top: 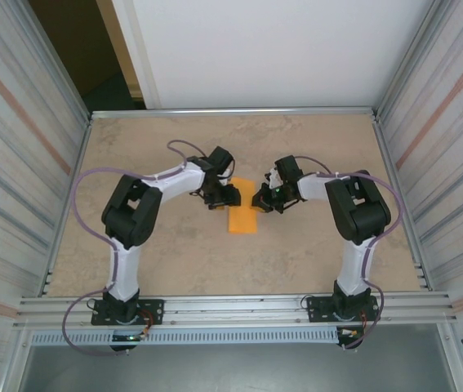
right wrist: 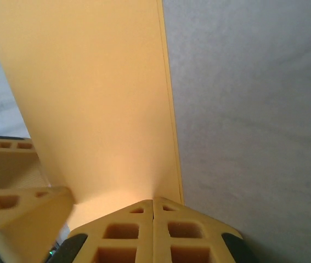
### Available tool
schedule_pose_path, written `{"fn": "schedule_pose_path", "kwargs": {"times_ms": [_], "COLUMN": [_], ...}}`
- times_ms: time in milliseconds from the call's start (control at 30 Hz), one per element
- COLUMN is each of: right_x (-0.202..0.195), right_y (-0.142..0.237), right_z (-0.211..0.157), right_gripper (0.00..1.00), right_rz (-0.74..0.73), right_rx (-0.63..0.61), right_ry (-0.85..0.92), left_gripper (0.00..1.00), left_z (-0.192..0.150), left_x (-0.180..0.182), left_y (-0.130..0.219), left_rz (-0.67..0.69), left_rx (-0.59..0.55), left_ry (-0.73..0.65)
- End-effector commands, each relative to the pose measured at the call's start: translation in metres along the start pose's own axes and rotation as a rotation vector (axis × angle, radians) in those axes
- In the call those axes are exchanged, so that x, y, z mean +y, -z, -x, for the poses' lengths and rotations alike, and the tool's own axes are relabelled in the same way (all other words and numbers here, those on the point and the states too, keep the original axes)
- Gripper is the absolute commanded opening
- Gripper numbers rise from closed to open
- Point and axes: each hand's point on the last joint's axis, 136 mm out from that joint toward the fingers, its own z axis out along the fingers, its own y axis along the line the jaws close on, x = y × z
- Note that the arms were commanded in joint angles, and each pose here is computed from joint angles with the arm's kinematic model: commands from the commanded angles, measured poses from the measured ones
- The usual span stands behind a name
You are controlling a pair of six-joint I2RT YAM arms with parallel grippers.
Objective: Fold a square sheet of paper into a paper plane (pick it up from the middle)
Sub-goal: Hold the square sheet of paper at the center of the table, then first fold the square sheet of paper in half at the center of the table.
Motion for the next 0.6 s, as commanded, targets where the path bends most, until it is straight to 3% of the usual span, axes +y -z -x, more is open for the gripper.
{"fn": "schedule_pose_path", "kwargs": {"times_ms": [0,167,300,567], "right_x": [-0.061,-0.06,-0.062,-0.072], "right_y": [-0.013,-0.015,-0.016,-0.022], "right_z": [-0.026,-0.021,-0.022,-0.027], "right_gripper": [0.03,0.03,0.03,0.03], "right_rz": [-0.207,-0.205,-0.209,-0.23], "right_rx": [0.112,0.128,0.133,0.145], "right_ry": [-0.044,-0.028,-0.035,-0.061], "left_gripper": [0.52,0.43,0.3,0.15], "left_z": [0.024,0.032,0.025,0.005], "left_x": [-0.015,-0.041,-0.067,-0.078], "left_y": [0.045,0.063,0.054,0.022], "left_rz": [-0.095,-0.231,-0.369,-0.359], "left_rx": [-0.128,-0.177,-0.117,-0.018], "left_ry": [0.03,-0.007,-0.007,-0.032]}}
